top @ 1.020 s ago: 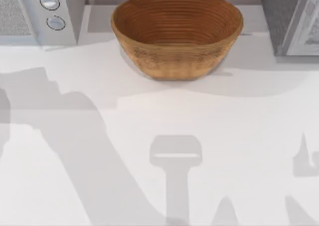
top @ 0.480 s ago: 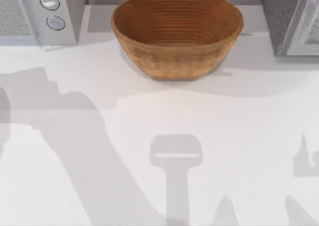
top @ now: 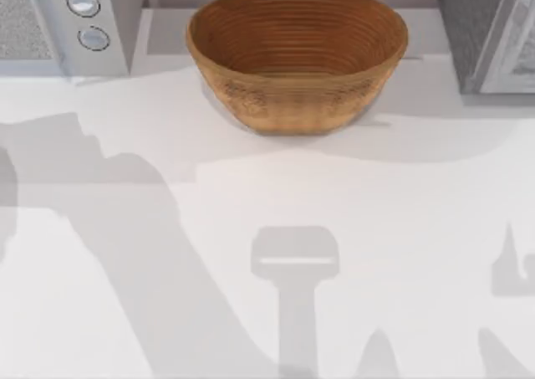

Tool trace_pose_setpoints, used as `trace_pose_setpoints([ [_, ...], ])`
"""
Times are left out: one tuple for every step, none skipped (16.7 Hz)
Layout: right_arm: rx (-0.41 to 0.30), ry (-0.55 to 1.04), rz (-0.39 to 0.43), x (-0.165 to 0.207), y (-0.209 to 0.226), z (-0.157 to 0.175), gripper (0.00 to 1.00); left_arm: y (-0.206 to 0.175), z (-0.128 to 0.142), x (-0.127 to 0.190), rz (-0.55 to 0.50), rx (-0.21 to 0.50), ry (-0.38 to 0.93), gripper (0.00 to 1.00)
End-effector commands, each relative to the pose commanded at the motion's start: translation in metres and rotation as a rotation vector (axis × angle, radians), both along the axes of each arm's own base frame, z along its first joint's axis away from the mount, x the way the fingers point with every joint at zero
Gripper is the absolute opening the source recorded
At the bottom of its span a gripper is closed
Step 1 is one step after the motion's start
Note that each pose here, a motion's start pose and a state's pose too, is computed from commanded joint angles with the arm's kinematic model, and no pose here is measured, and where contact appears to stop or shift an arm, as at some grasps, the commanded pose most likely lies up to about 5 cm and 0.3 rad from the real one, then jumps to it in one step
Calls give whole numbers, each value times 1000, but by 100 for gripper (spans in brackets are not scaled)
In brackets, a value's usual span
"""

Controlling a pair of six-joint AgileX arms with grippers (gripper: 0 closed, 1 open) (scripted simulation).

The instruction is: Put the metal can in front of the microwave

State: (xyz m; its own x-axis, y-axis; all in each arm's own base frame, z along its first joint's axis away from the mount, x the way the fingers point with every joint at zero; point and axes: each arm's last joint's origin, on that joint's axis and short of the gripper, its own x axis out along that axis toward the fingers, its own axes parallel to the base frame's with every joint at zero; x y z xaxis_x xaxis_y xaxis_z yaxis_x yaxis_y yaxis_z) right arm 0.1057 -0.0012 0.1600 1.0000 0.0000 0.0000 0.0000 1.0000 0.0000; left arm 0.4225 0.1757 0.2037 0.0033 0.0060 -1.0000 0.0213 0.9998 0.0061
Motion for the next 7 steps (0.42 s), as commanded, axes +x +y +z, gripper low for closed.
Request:
trace_pose_setpoints([
  [0,0,0,0,0,0,100,0,4,0,0,-1,3,100],
  [0,0,0,0,0,0,100,1,10,1,0,-2,4,100],
  [0,0,0,0,0,0,100,1,18,1,0,1,-2,100],
  [0,0,0,0,0,0,100,1,26,1,0,2,-4,100],
  [0,0,0,0,0,0,100,0,32,0,0,1,-3,100],
  [0,0,0,0,0,0,100,0,36,0,0,1,-2,100],
  [0,0,0,0,0,0,100,0,37,0,0,1,-2,100],
])
